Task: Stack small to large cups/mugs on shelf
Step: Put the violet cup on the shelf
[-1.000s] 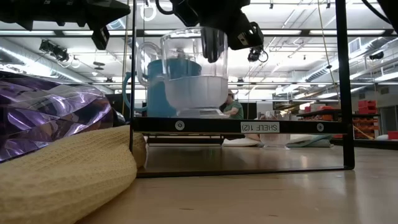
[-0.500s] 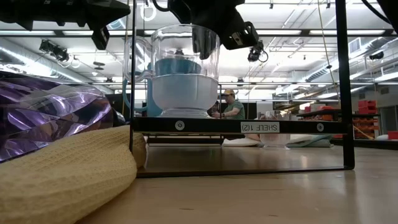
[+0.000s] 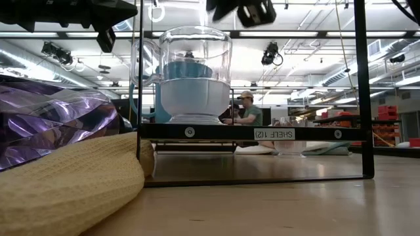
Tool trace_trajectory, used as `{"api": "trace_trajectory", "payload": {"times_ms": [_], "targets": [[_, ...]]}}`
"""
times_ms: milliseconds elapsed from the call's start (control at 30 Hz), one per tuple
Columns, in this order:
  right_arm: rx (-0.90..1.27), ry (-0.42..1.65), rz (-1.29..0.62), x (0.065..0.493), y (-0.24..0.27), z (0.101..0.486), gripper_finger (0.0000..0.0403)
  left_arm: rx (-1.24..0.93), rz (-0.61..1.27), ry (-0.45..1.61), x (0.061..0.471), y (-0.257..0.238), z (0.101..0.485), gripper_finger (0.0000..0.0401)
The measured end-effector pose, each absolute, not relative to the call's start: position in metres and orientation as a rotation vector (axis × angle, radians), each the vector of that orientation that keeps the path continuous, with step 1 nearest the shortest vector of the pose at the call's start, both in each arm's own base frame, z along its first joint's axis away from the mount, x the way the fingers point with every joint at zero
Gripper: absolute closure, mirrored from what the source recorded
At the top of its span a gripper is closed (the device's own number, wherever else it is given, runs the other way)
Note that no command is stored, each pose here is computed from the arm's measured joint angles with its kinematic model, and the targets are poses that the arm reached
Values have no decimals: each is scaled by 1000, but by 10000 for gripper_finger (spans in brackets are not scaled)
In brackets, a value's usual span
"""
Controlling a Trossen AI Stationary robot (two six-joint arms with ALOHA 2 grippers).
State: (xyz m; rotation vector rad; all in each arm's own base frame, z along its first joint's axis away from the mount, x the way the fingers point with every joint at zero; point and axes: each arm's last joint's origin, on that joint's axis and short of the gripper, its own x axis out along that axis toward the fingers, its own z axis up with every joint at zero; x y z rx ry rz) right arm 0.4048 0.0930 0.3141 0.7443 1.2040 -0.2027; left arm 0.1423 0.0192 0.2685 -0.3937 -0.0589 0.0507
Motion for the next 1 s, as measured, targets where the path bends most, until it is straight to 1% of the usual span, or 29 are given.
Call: {"api": "trace_trajectory", "payload": {"times_ms": [133, 233, 433, 600, 800, 900, 1000], "targets": [[731, 1129, -175, 386, 89, 345, 337, -399, 51, -59, 142, 19, 268, 366], [706, 1098, -193, 365, 83, 367, 337, -401, 45, -58, 142, 19, 268, 372], [660, 1129, -364, 312, 71, 398, 337, -402, 8, -52, 142, 18, 269, 378], [637, 1137, -482, 271, 68, 417, 338, -420, 6, -52, 142, 18, 269, 370], [649, 1002, -540, 251, 63, 434, 338, -429, 6, -50, 142, 18, 268, 359], [639, 978, -549, 247, 61, 437, 338, -494, 0, -45, 142, 18, 268, 357], [613, 974, -538, 245, 61, 438, 338, -544, -97, 25, 142, 15, 264, 358]]}}
